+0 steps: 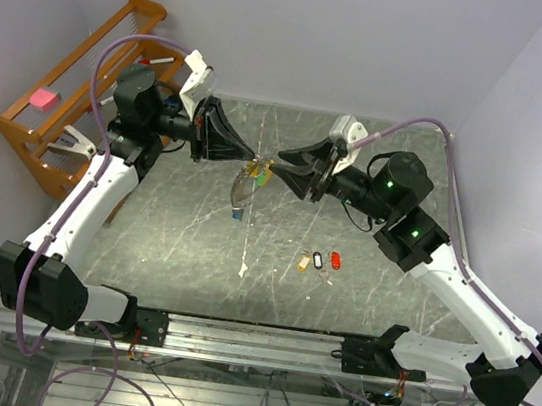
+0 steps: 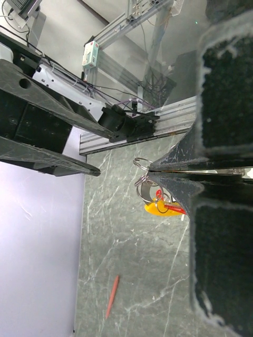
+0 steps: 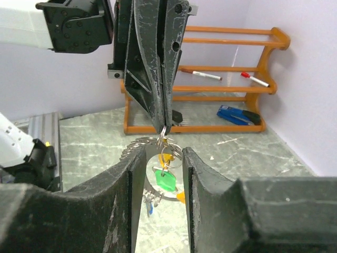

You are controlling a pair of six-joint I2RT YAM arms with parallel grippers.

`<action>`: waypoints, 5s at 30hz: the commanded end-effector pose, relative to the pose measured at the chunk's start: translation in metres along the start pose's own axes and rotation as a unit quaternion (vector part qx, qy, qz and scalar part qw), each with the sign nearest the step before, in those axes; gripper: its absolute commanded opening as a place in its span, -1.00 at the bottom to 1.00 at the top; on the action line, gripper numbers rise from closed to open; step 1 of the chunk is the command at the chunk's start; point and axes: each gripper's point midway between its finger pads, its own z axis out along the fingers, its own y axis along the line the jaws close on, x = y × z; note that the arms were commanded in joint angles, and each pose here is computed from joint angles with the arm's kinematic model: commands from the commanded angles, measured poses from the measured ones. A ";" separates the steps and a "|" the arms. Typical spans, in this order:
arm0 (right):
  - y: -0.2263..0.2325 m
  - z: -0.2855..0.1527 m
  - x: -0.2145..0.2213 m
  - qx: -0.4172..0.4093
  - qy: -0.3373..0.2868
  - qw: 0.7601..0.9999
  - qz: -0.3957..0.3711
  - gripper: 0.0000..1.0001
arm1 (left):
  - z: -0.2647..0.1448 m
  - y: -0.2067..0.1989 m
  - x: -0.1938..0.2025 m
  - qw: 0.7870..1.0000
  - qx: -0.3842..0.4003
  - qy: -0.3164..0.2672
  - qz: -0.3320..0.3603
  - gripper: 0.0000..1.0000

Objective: Put the keys on the keyring

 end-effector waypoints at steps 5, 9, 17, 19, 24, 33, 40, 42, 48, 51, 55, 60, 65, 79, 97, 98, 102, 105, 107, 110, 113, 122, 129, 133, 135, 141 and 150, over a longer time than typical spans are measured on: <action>0.022 0.013 0.008 -0.088 0.095 0.989 0.068 -0.56 | -0.003 -0.008 -0.001 1.000 0.013 0.002 0.009 -0.86; 0.020 0.021 0.003 -0.093 0.130 0.983 0.088 -0.62 | -0.003 -0.007 0.001 1.000 0.013 0.003 0.008 -0.86; 0.015 0.018 0.015 -0.077 0.222 0.964 0.124 -0.71 | -0.003 -0.005 0.007 1.000 0.010 0.003 0.008 -0.86; 0.017 0.016 0.016 -0.078 0.233 0.960 0.131 -0.74 | -0.003 -0.005 0.008 1.000 0.010 0.003 0.008 -0.86; 0.018 0.016 0.022 -0.082 0.247 0.956 0.136 -0.79 | -0.003 -0.004 0.007 1.000 0.010 0.003 0.012 -0.87; 0.018 0.021 0.035 -0.092 0.264 0.950 0.140 -0.85 | -0.003 -0.005 0.008 1.000 0.013 0.003 0.011 -0.86; 0.013 0.023 0.025 -0.085 0.256 0.954 0.126 -0.85 | -0.004 -0.008 0.010 1.000 0.018 0.005 0.011 -0.86; 0.012 0.022 0.021 -0.082 0.256 0.955 0.124 -0.86 | -0.004 -0.009 0.012 1.000 0.018 0.005 0.008 -0.86; 0.013 0.022 0.015 -0.085 0.250 0.957 0.121 -0.95 | -0.004 -0.009 0.014 1.000 0.019 0.003 0.009 -0.86; 0.016 0.024 0.018 -0.095 0.251 0.955 0.125 -0.97 | -0.004 -0.010 0.012 1.000 0.019 0.003 0.012 -0.86; 0.018 0.024 0.025 -0.103 0.260 0.951 0.129 -0.98 | -0.004 -0.010 0.012 1.000 0.019 0.003 0.013 -0.86; 0.020 0.026 0.030 -0.109 0.264 0.949 0.135 -0.98 | -0.004 -0.010 0.012 1.000 0.019 0.003 0.013 -0.86; 0.022 0.029 0.035 -0.117 0.265 0.947 0.139 -0.97 | -0.004 -0.010 0.012 1.000 0.019 0.003 0.012 -0.86; 0.025 0.031 0.045 -0.122 0.280 0.941 0.144 -1.00 | -0.004 -0.010 0.010 1.000 0.019 0.002 0.012 -0.86; 0.021 0.029 0.035 -0.108 0.264 0.949 0.138 -1.00 | -0.004 -0.009 0.010 1.000 0.017 0.002 0.013 -0.86; 0.021 0.030 0.033 -0.109 0.261 0.949 0.138 -1.00 | -0.004 -0.010 0.010 1.000 0.016 0.002 0.013 -0.86; 0.018 0.031 0.026 -0.100 0.256 0.951 0.138 -1.00 | -0.004 -0.009 0.012 1.000 0.014 0.003 0.008 -0.86; 0.013 0.030 0.020 -0.086 0.251 0.955 0.135 -1.00 | -0.004 -0.008 0.012 1.000 0.012 0.003 0.009 -0.86; 0.010 0.030 0.016 -0.081 0.248 0.956 0.137 -1.00 | -0.004 -0.008 0.013 1.000 0.011 0.004 0.008 -0.86; 0.003 0.030 0.010 -0.069 0.244 0.958 0.137 -0.85 | -0.004 -0.008 0.013 1.000 0.011 0.004 0.008 -0.86; 0.001 0.030 0.008 -0.066 0.243 0.958 0.136 -0.76 | -0.004 -0.008 0.012 1.000 0.010 0.004 0.009 -0.86; 0.011 0.030 0.022 -0.094 0.265 0.947 0.158 -0.40 | -0.004 -0.006 0.013 1.000 0.008 0.004 0.008 -0.86; 0.015 0.029 0.036 -0.105 0.282 0.938 0.173 -0.44 | -0.004 -0.005 0.011 1.000 0.006 0.003 0.008 -0.86; 0.016 0.030 0.044 -0.108 0.294 0.933 0.179 -0.62 | -0.004 -0.005 0.011 1.000 0.006 0.004 0.007 -0.86; 0.016 0.031 0.044 -0.109 0.292 0.933 0.179 -0.67 | -0.004 -0.005 0.012 1.000 0.006 0.004 0.008 -0.86; 0.015 0.032 0.046 -0.108 0.293 0.933 0.178 -0.73 | -0.004 -0.005 0.010 1.000 0.006 0.003 0.009 -0.86; 0.015 0.032 0.054 -0.108 0.306 0.929 0.180 -0.93 | -0.004 -0.006 0.006 1.000 0.003 0.002 0.010 -0.86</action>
